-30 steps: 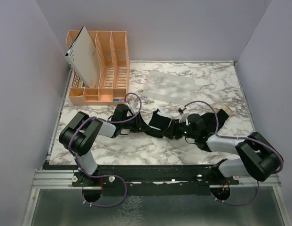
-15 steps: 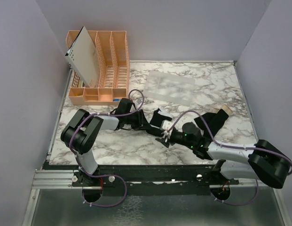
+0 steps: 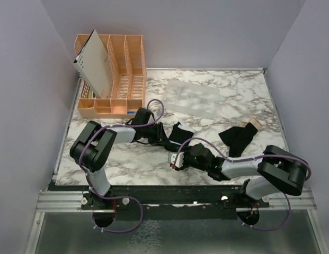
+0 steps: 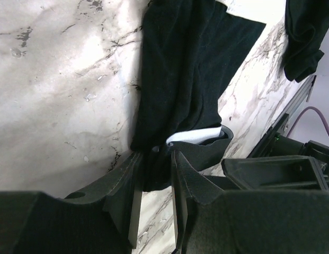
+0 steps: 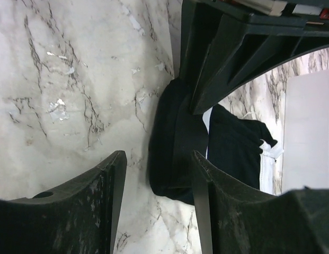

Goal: Roll the underwear
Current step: Roll the underwear to the center of the board.

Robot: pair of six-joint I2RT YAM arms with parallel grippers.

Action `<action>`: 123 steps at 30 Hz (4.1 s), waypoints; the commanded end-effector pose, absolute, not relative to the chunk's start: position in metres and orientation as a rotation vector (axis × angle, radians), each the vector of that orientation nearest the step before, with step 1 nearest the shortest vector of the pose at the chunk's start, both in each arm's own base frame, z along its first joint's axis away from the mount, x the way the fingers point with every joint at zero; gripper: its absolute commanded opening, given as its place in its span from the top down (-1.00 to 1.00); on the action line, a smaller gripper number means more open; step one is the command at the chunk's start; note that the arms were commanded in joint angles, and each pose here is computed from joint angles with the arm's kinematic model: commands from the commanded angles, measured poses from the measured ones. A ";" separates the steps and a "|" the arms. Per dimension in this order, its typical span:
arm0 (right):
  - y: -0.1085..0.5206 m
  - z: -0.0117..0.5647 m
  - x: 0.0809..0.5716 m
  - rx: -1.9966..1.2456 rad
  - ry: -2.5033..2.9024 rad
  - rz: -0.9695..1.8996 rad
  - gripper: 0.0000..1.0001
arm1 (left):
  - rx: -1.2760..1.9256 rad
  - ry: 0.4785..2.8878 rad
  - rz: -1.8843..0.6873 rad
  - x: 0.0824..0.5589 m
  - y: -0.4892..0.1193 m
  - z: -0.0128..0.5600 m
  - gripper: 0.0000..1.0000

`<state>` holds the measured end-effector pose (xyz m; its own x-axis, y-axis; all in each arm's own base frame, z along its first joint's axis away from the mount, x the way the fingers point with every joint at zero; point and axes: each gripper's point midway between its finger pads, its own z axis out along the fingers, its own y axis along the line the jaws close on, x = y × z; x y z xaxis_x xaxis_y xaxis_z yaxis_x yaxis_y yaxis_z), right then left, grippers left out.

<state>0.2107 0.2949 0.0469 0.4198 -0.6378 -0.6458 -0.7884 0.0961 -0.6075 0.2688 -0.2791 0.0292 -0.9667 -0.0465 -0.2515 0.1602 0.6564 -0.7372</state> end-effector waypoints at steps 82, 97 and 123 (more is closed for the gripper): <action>0.331 0.012 0.176 -1.184 1.647 0.723 0.89 | -0.533 2.639 -1.011 0.216 -0.204 0.007 0.77; 0.340 0.025 0.153 -0.902 1.793 1.194 0.93 | -0.487 2.602 -0.904 0.223 -0.190 0.042 -0.28; 0.312 -0.043 0.183 -0.181 2.533 1.501 0.98 | -0.156 2.470 -1.089 0.217 -0.207 0.054 -0.74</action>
